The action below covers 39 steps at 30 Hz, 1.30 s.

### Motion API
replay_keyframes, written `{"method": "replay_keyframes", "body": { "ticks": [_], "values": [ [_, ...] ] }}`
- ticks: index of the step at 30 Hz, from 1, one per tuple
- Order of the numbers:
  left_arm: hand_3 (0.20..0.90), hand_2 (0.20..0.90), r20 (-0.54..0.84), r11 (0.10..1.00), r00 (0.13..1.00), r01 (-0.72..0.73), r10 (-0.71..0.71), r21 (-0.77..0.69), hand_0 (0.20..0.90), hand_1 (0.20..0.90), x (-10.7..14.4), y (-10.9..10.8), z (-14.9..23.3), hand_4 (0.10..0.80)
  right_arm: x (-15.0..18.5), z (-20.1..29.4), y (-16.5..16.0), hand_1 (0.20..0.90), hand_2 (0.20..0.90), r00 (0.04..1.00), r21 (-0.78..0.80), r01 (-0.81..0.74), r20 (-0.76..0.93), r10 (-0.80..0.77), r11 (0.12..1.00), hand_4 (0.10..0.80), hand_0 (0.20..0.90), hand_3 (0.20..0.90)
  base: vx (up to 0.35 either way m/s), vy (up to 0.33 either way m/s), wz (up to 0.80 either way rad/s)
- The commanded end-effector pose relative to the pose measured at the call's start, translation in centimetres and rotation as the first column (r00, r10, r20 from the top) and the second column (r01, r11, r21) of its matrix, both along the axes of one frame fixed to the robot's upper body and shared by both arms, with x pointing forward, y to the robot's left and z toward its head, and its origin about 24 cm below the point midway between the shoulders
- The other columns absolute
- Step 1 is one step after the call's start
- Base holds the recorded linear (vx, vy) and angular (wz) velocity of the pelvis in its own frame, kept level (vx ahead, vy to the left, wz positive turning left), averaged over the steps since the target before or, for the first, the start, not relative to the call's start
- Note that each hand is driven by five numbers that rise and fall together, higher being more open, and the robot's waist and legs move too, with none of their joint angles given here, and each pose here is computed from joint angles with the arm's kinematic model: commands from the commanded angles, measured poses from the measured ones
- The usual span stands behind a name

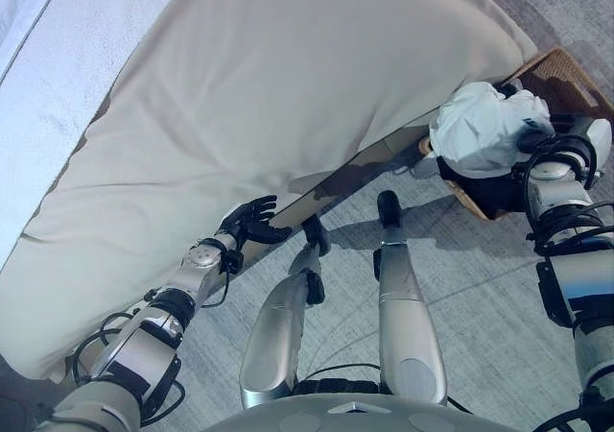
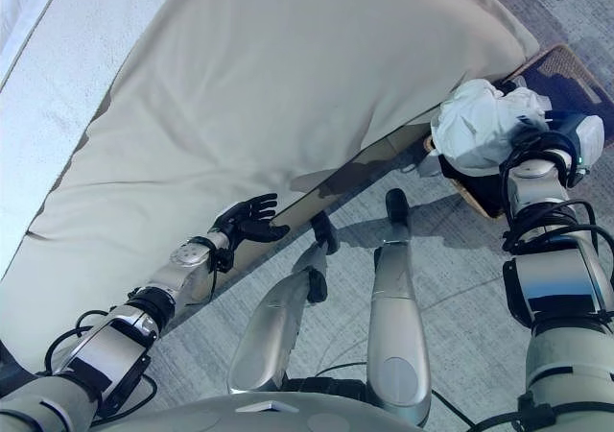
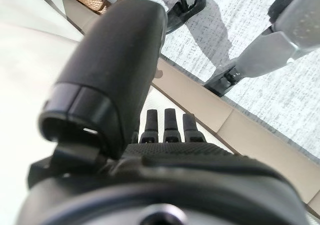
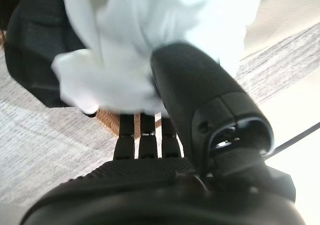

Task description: Pick up the clothes from the bed and place them into the basket

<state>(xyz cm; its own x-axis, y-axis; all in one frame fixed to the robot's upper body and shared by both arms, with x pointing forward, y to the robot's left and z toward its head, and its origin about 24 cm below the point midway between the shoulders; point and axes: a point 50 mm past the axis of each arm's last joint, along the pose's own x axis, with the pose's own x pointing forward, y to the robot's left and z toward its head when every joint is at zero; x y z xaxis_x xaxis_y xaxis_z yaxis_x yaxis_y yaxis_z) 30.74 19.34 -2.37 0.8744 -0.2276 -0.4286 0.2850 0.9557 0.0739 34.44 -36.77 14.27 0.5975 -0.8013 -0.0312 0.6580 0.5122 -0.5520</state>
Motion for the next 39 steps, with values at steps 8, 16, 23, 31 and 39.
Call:
{"method": "replay_keyframes", "body": {
  "ticks": [8,16,23,31,39],
  "values": [
    [0.900,0.900,-0.039,0.997,0.996,-0.078,0.078,-0.004,0.900,0.900,-2.4,3.1,-1.4,0.800,-4.5,2.4,-4.6,0.900,0.900,0.934,-0.202,0.324,0.223,-0.279,0.924,0.800,0.900,0.900,0.057,0.037,0.14],
    [0.900,0.900,-0.227,0.980,0.953,-0.196,0.198,0.032,0.900,0.900,-6.6,3.9,-5.6,0.800,-4.1,-4.0,3.5,0.900,0.900,0.961,-0.188,-0.117,0.227,0.159,0.975,0.800,0.900,0.900,0.178,0.164,0.12],
    [0.900,0.900,-0.420,0.967,0.872,-0.243,0.251,0.074,0.900,0.900,-12.1,3.5,-9.7,0.800,-7.9,-14.1,7.0,0.900,0.900,0.933,0.200,-0.356,0.026,0.359,0.913,0.800,0.900,0.900,0.204,0.103,0.12],
    [0.900,0.900,-0.570,0.970,0.786,-0.215,0.238,0.110,0.900,0.900,-16.9,3.9,-12.2,0.800,-14.3,-24.8,11.5,0.900,0.900,0.818,0.559,-0.273,-0.293,0.495,0.783,0.800,0.900,0.900,0.183,0.050,0.27],
    [0.900,0.900,-0.613,0.977,0.762,-0.180,0.209,0.110,0.900,0.900,-18.7,4.0,-12.8,0.800,-21.1,-29.3,13.6,0.900,0.900,0.580,0.757,-0.115,-0.475,0.662,0.643,0.800,0.900,0.900,0.072,0.020,0.13]
  ]
}}
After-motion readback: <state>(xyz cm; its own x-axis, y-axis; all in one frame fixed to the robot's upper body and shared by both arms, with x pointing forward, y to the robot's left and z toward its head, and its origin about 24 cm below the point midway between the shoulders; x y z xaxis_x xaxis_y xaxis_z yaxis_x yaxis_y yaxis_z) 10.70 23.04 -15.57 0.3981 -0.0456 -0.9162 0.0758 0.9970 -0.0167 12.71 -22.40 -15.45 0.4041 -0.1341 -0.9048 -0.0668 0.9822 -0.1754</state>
